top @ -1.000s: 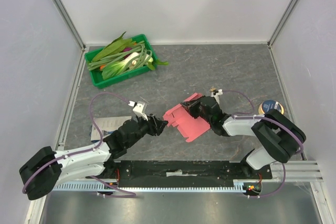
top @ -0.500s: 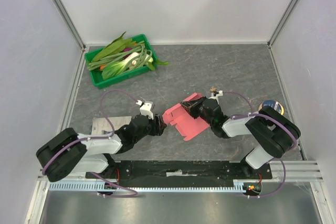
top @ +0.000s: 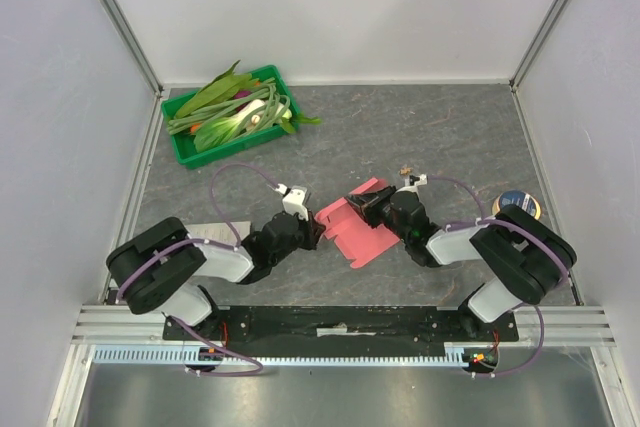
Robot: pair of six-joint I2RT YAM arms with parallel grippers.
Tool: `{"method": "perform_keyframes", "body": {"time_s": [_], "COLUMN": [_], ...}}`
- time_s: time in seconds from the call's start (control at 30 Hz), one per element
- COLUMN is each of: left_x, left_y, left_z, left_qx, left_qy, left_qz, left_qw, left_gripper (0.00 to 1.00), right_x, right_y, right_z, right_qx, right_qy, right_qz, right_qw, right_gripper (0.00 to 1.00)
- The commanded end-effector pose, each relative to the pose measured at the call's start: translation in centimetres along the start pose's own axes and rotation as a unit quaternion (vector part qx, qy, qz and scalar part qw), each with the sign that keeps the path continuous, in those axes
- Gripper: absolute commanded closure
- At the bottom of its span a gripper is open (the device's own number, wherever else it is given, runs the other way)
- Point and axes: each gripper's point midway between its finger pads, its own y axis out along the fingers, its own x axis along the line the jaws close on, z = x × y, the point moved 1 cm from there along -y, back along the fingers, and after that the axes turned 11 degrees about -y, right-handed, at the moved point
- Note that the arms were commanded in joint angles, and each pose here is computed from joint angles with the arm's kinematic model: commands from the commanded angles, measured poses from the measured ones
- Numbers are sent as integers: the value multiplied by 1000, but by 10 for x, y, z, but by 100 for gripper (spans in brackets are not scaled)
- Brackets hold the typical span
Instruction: Fold the paper box
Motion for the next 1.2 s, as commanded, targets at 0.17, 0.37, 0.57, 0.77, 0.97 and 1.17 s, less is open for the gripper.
{"method": "perform_keyframes", "body": {"time_s": [0.17,0.37,0.57,0.77,0.97,1.17], "left_x": [15,21,7,-16,-10,-14], "left_y": [1,5,2,0,5,7], "left_z": [-52,-49,-49,-30,-18,-23], "left_qx": [-188,-213,-197,-132,-109,-136], "left_qy": [-13,-57,-86,-85,-15,57], "left_qz": [-40,-34,-28,29,25,1], "left_qw": [981,975,976,987,994,989], "left_gripper": [98,98,94,78,95,98], "right_x": [-11,-33,-45,-42,-26,-18], "right_y": [-17,-26,-29,-23,-20,-16], "right_z": [1,7,5,2,7,16], "right_qx": [-1,8,3,-1,19,46], "right_qy": [-20,-25,-28,-14,-14,-17], "right_qz": [-5,14,32,23,-11,-7], "right_qw": [1000,1000,999,1000,1000,999], "right_gripper": [100,100,100,100,96,89]}}
